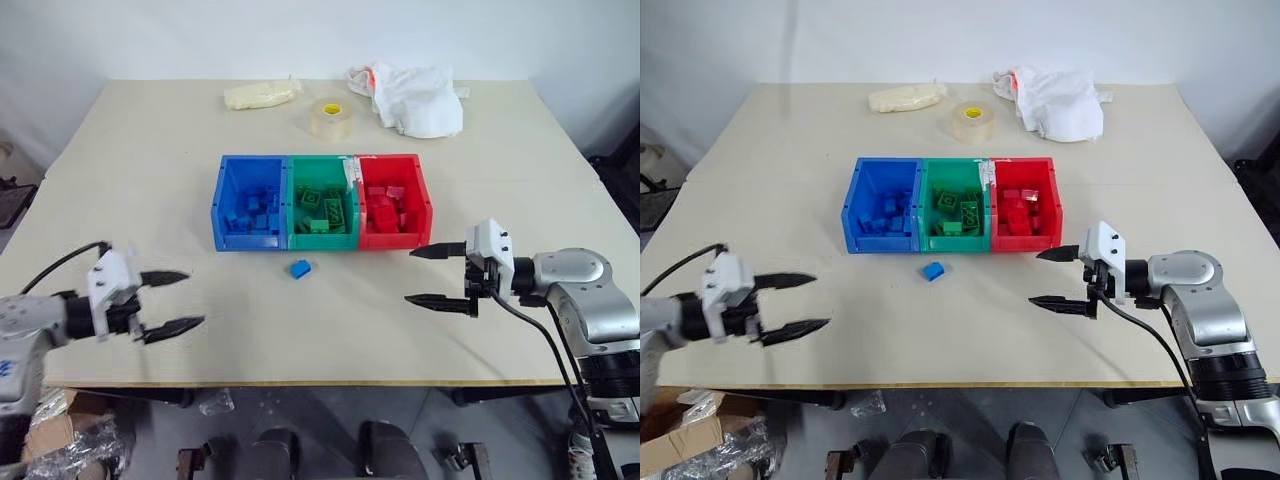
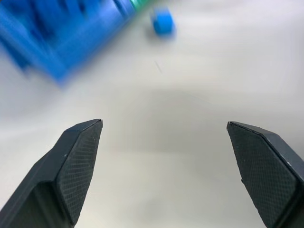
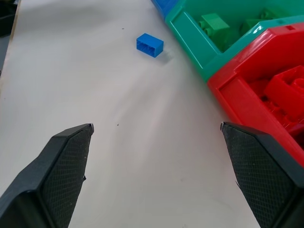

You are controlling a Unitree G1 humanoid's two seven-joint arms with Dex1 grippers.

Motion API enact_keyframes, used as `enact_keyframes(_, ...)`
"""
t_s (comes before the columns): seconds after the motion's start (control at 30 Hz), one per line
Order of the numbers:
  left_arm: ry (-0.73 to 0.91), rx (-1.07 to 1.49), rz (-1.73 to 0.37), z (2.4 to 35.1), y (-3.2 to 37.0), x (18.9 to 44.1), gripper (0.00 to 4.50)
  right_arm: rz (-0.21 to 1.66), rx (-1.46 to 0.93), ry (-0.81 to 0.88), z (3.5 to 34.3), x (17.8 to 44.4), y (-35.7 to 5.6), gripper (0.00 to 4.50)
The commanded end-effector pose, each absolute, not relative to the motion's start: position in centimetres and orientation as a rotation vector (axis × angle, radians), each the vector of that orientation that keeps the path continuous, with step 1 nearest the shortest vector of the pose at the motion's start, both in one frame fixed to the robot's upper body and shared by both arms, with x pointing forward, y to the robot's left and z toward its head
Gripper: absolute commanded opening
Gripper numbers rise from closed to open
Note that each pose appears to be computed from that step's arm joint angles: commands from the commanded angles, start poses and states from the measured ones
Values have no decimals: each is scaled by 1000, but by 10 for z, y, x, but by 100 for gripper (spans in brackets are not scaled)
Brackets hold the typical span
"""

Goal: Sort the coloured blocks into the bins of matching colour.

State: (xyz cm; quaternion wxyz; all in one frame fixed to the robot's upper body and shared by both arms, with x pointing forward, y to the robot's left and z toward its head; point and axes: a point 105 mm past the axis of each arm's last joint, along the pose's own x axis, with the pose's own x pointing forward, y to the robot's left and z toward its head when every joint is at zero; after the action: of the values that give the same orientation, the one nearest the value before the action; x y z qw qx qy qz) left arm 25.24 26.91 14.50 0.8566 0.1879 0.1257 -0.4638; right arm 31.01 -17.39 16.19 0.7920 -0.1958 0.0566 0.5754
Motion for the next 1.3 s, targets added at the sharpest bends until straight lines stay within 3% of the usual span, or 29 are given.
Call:
enact_keyframes(0.03, 200, 439, -976, 165, 268, 250, 447, 1242, -452, 81, 175, 312, -176, 450)
enact_keyframes(0.27, 141, 410, -1002, 150, 219, 271, 447, 1250, -460, 73, 176, 315, -170, 450)
enact_keyframes(0.6, 56, 369, -1026, 104, 134, 327, 447, 1188, -461, 67, 179, 306, -178, 450)
enact_keyframes(1.0, 32, 357, -1080, 91, 88, 352, 447, 1140, -450, 72, 177, 299, -182, 450)
enact_keyframes(1.1, 31, 341, -1094, 91, 81, 354, 390, 1133, -450, 70, 178, 300, -183, 450)
enact_keyframes(1.3, 43, 357, -1100, 91, 77, 357, 198, 1124, -452, 69, 178, 299, -184, 450)
